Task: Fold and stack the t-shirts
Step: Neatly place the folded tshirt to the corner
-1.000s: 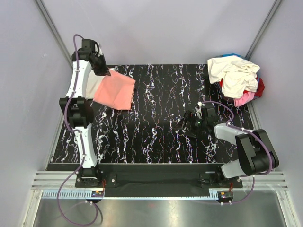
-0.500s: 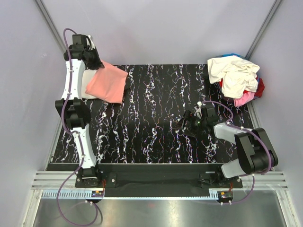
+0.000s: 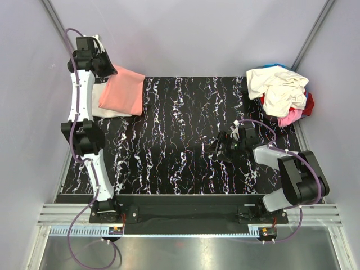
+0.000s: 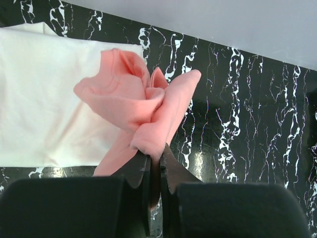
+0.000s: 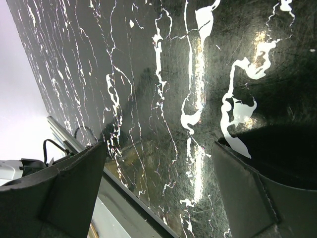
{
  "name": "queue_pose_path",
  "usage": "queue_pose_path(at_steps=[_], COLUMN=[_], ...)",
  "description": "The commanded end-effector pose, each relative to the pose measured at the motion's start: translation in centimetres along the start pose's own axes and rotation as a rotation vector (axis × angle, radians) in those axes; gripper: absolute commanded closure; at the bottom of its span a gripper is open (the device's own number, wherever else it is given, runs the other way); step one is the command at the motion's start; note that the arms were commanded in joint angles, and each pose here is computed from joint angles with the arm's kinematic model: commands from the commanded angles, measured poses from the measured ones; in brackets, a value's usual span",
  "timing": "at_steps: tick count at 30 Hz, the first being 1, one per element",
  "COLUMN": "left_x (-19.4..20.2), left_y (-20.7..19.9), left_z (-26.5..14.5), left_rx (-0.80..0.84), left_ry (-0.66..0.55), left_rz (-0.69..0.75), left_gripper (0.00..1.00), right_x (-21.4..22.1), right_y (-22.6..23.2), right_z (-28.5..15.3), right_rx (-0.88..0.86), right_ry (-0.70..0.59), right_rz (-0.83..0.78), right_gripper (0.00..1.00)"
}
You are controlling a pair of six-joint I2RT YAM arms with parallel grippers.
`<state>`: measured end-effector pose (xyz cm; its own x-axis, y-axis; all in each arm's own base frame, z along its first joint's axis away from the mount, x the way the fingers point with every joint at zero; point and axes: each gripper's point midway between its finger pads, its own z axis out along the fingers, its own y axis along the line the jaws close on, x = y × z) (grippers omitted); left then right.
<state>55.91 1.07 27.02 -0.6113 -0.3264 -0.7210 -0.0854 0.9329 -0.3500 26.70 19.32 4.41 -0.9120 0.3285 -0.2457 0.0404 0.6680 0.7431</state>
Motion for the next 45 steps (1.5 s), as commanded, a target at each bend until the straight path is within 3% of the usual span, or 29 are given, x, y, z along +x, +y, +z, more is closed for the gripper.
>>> queue_pose_path(at_steps=[1,16,25,33,37,40,45], left_x=[-6.2,-7.1,-5.7,-6.9,-5.8,-5.8,-8.1], left_y=[-3.0,-2.3,-0.1,1.8,3.3,4.9,7.2], left_z=[-5.8,-7.5,-4.9,-2.8,0.8,3.0,4.8], left_rx=[0.078,0.094,0.072,0.084,0.092,0.094,0.050], left_ry=[-0.219,-0.249,-0.188,-0.209,-0.168,-0.174,-0.289], left_rz=[0.069,0.051,0.020,0.003,-0.008,-0.019,0.010], left_gripper=[0.93,0.93,0.91,0.89,0.87,0.85,0.77], right_x=[-0.7,-0.6,-0.6,-0.6,-0.6,-0.5,-0.5], right_y=[0.8,0.7,0.8,0.8,0.8,0.8,0.8], right_z=[0.2,0.4,0.4,0.4,0.4,0.4,0.5], right_rx=[-0.020,-0.019,-0.022,-0.026,-0.028,-0.027,-0.026], right_ry=[-0.007,-0.001,0.001,0.005,0.008,0.010,0.016], right_rz=[-0.022,-0.020,-0.023,-0.026,-0.025,-0.028,-0.028], right_gripper=[0.06,0.06,0.06,0.06,0.06,0.06,0.06])
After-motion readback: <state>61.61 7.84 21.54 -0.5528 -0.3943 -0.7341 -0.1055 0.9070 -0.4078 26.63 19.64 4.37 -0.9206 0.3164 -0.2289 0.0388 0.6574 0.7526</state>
